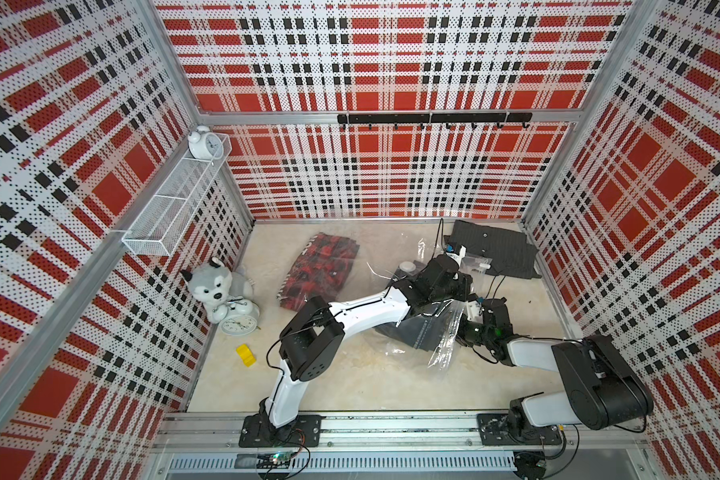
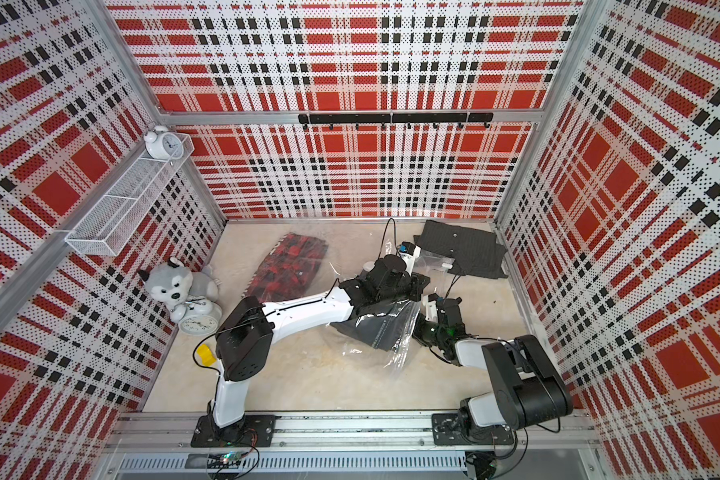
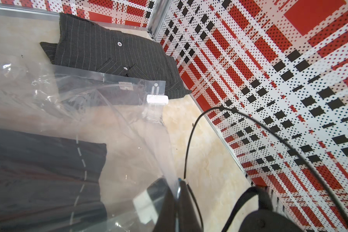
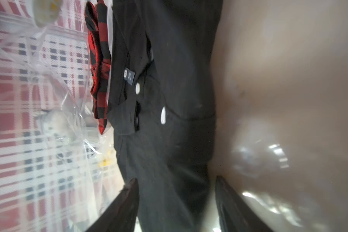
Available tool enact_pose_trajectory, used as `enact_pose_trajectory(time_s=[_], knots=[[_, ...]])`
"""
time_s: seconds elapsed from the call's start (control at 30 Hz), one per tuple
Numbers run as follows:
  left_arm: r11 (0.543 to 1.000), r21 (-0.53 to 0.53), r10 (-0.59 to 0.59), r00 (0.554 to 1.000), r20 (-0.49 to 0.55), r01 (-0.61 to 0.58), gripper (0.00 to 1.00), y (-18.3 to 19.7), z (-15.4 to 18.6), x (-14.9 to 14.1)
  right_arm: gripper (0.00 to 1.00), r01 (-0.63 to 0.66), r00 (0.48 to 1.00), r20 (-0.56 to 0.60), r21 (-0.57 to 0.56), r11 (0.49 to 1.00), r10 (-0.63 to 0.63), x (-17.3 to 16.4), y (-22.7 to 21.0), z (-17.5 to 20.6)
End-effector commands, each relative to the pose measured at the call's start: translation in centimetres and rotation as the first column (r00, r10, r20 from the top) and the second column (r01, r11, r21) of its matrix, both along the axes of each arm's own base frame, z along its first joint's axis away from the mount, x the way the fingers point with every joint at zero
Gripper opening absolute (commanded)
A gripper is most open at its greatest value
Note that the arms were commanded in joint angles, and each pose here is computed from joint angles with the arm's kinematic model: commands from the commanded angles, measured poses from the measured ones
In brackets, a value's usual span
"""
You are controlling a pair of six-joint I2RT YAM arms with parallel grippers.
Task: Place the folded shirt into the vacuum bag
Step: Place the shirt in the vacuum bag.
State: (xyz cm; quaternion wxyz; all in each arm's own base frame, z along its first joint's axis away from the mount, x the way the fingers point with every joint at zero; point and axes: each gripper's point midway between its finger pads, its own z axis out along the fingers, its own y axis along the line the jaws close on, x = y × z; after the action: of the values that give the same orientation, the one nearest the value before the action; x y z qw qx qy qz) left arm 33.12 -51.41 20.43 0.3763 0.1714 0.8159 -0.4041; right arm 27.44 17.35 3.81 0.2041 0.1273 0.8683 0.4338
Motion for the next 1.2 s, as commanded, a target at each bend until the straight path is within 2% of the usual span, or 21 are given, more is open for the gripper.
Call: enact_pose_trajectory(time_s=[0.0, 0.07, 0.17, 0.23, 0.57, 0.83, 1.17], knots=[[0.998, -0.064, -0.018, 0.999, 0.034, 0.02, 0.0, -1.0, 2.4, -0.2, 0.44, 0.003, 1.0, 0.007, 0.019, 1.0, -0.004, 0.4, 1.2, -0.2], [0.998, -0.068, -0.017, 0.999, 0.032, 0.019, 0.0, -0.9, 2.5, -0.5, 0.27, 0.003, 1.0, 0.017, 0.049, 0.999, -0.004, 0.8, 1.8, 0.0], [0.997, -0.078, -0.02, 0.999, 0.034, 0.023, 0.0, -0.7, 2.9, -0.9, 0.17, -0.01, 0.998, 0.063, 0.104, 0.994, 0.004, 1.9, 2.5, 1.7], [0.996, -0.085, -0.023, 0.999, 0.037, 0.026, 0.0, -0.5, 3.4, -1.2, 0.13, -0.022, 0.996, 0.085, 0.117, 0.993, 0.012, 2.5, 2.9, 2.7], [0.989, -0.128, -0.071, 0.996, 0.049, 0.077, 0.0, -0.8, 5.6, -3.9, 0.12, -0.066, 0.991, 0.13, 0.198, 0.978, 0.041, 5.4, 4.8, 5.5], [0.983, -0.16, -0.086, 0.995, 0.059, 0.094, 0.0, -1.2, 6.9, -4.8, 0.11, -0.062, 0.994, 0.105, 0.268, 0.961, 0.035, 6.8, 6.3, 4.8], [0.979, -0.178, -0.084, 0.993, 0.081, 0.097, 0.0, -0.8, 8.1, -4.9, 0.1, -0.07, 0.996, 0.077, 0.262, 0.962, 0.051, 6.6, 7.8, 3.8]])
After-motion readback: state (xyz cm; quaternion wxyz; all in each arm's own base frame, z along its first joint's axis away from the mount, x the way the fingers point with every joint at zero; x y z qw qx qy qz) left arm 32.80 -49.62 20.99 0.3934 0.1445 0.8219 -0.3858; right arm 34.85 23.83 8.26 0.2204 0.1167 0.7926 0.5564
